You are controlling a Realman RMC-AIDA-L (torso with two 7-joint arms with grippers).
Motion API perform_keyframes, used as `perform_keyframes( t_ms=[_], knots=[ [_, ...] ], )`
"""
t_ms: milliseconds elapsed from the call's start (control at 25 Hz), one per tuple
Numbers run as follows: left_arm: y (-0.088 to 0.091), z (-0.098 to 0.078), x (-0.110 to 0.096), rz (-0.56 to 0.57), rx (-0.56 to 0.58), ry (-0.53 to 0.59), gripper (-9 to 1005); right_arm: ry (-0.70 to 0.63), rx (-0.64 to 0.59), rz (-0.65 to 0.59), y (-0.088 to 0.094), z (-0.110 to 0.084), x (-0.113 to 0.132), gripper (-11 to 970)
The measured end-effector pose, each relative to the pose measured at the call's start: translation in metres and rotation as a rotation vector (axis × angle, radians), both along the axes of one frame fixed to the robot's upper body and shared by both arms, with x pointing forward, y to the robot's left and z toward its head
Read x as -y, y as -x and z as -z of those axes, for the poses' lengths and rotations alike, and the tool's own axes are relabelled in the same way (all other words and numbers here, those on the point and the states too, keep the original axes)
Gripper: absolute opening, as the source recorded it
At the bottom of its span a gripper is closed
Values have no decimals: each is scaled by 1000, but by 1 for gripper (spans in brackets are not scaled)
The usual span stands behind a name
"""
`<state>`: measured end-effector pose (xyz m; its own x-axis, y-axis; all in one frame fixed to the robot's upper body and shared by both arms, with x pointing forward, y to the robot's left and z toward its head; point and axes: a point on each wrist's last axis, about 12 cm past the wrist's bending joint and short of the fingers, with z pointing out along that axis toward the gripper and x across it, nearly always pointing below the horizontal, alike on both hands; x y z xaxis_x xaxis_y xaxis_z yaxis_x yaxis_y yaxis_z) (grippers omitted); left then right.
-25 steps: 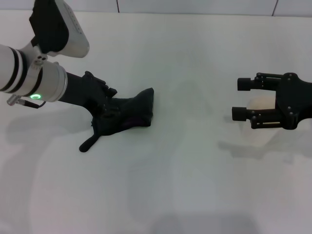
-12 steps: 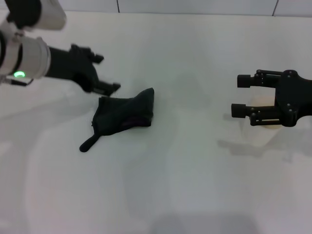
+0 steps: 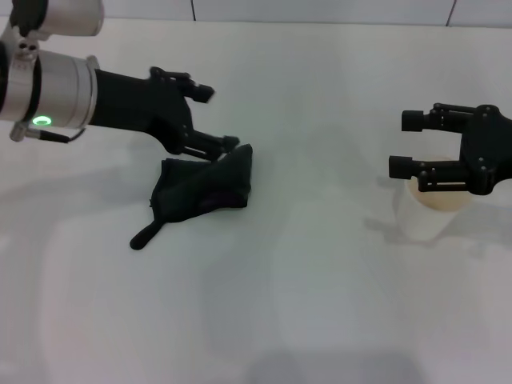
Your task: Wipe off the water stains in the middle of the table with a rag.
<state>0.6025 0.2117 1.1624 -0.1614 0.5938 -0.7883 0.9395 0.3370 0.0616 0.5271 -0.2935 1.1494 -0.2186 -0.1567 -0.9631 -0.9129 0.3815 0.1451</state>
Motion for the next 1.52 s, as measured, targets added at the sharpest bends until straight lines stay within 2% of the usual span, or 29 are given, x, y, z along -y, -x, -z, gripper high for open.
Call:
perform_keyframes(
  t_ms=[280,440,600,1240,1520],
  knots=[
    [20,-6,-14,47,-25,44,887,48,-4,-28,-1,-1,1,830],
    [33,-10,-32,62,-42,102,887,56,-9,-32,0,1,1,848],
    [39,-10,-40,58,-44,115,887,53,-10,-30,0,1,1,862],
    [57,0,-45,130,-137,89,887,98,-20,-4,1,5,9,859],
    [59,-2,-50,139,-121,106,887,98,-1,5,1,1,11,859]
  ],
)
